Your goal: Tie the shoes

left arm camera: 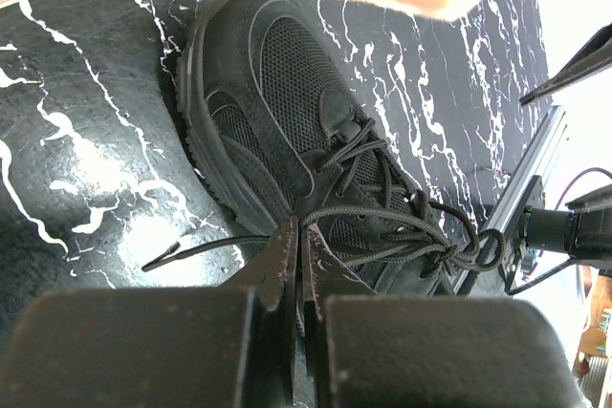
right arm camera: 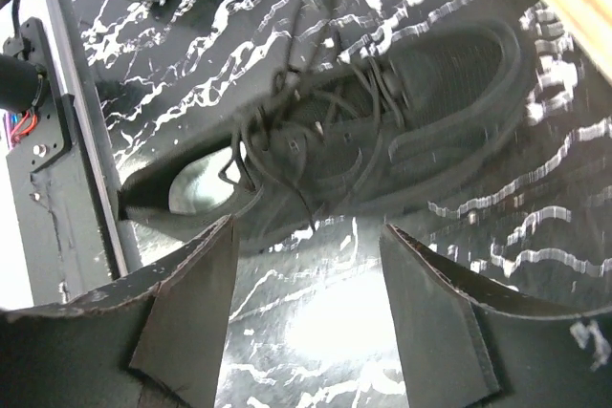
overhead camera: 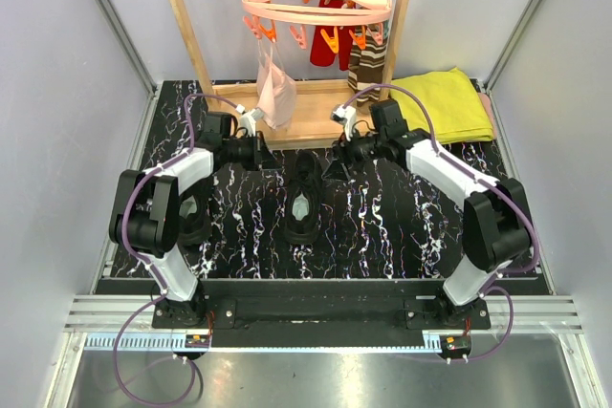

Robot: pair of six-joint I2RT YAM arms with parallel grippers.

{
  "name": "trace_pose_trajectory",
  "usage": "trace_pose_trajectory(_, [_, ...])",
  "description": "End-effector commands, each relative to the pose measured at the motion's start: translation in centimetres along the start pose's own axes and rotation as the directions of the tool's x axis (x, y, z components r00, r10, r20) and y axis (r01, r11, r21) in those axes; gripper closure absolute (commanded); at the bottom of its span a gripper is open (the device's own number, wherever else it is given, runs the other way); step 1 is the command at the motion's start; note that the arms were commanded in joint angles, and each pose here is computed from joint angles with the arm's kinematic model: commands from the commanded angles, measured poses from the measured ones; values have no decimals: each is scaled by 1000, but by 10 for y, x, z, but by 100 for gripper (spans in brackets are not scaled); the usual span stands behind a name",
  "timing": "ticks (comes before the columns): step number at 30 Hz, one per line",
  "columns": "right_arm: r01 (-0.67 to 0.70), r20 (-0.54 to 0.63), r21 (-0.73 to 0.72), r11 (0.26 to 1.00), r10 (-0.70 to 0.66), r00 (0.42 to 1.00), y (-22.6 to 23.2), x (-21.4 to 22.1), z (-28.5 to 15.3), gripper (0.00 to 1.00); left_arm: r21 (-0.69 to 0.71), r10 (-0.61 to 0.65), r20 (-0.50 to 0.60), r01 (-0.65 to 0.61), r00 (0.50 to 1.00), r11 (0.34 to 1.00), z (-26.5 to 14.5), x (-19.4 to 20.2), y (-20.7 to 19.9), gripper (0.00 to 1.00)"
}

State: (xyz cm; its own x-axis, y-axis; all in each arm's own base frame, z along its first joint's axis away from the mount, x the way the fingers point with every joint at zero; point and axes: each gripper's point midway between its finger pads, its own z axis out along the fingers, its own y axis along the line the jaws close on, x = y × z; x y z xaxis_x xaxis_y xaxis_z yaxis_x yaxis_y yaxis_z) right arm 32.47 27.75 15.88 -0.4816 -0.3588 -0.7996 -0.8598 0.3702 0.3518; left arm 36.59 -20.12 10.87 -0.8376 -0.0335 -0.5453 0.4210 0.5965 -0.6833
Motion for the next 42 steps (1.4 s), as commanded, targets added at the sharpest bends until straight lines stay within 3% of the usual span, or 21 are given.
trace_pose_trajectory(1, [209,48,-73,975,-206,977,16,-28,13,31,35,81,59,-84,995,996,-6,-21,-18,100])
trace_pose_trajectory(10, [445,10,-167,880,-450,893,51,-15,33,37,31,80,60,-82,995,996,-4,-24,-15,100])
trace_pose_trajectory(21, [583,-36,-176,793,-597,802,51,4,46,45,36,75,55,-78,996,996,-2,-24,-15,100])
trace_pose_trajectory(29, [661,-75,-134,739,-672,736,41,10,38,75,31,78,53,-80,996,996,-2,-25,-13,100])
trace_pose_trajectory(36, [665,-88,-121,737,-675,732,41,15,32,100,29,80,53,-82,995,996,-1,-26,-13,100])
trace_pose_trajectory(42, [629,-103,-80,773,-634,766,40,11,25,100,14,79,51,-80,996,997,-3,-26,-9,100])
